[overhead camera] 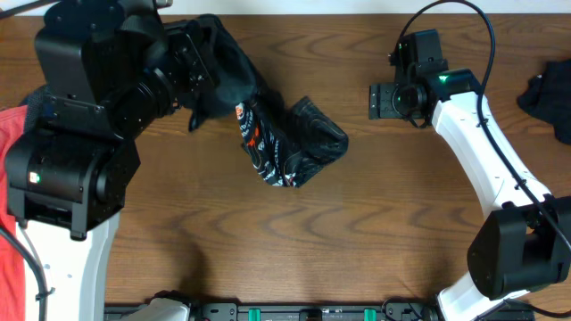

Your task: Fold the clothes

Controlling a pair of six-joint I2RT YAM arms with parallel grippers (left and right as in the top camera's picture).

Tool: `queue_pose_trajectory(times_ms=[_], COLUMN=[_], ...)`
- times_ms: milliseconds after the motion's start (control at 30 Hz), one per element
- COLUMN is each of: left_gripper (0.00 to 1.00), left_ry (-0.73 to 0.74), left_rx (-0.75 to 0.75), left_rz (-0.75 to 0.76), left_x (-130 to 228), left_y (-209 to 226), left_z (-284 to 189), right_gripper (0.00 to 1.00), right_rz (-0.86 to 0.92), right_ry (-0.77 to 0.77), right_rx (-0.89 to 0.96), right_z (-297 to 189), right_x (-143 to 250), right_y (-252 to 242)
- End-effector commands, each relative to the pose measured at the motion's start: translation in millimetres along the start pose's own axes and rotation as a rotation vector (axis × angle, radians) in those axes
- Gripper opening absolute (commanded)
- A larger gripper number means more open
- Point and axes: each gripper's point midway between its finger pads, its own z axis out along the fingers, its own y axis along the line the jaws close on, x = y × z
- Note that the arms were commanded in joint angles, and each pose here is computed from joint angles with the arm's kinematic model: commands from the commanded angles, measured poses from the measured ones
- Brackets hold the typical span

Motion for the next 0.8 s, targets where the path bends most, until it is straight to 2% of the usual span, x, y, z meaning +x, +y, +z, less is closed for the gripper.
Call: queue_pose_trajectory(times_ms=[0, 133, 300, 433, 567, 600, 733, 767], left_gripper=[0.06, 0.06, 0.06, 0.06, 0.06, 0.06, 0.06, 0.06], left_ry=[0.017, 0.069, 0.149, 0.219, 0.252, 0.257, 0.262, 0.261], left_rx=[0.017, 0.002, -0.014, -0.029, -0.029, -0.029, -0.032, -0.035], left_rz=[-0.011, -0.018, -0.022, -0.024, -0.021, -0.02, -0.021, -0.02], left_x=[1.4, 12.8, 30.9, 48.0, 56.6, 57.9, 59.0, 58.9], left_y=[-3.3, 0.4, 3.0, 5.0, 3.4, 3.2, 4.3, 4.6], left_z=[0.7, 11.9, 31.2, 48.2, 60.2, 61.9, 64.4, 64.4], right_gripper=[0.84, 0.8, 0.88, 0.86, 0.85, 0.83, 0.66, 0.58], right_rz=[-0.016, -0.02, -0.1, -0.144, -0.179, -0.187, -0.196, -0.196], right_ry=[0.042, 0.162, 0.282, 0.346, 0.344, 0.337, 0.318, 0.316], right_rx=[-0.153, -0.281, -0.285, -0.285, -0.272, -0.263, -0.246, -0.247], right_z=[2.8, 30.8, 84.7, 114.2, 118.1, 116.8, 111.6, 110.6], right_x=[7.2, 30.3, 64.1, 85.6, 87.7, 84.7, 74.3, 72.7], right_y=[27.9, 56.2, 76.0, 91.3, 100.9, 102.1, 103.9, 104.5])
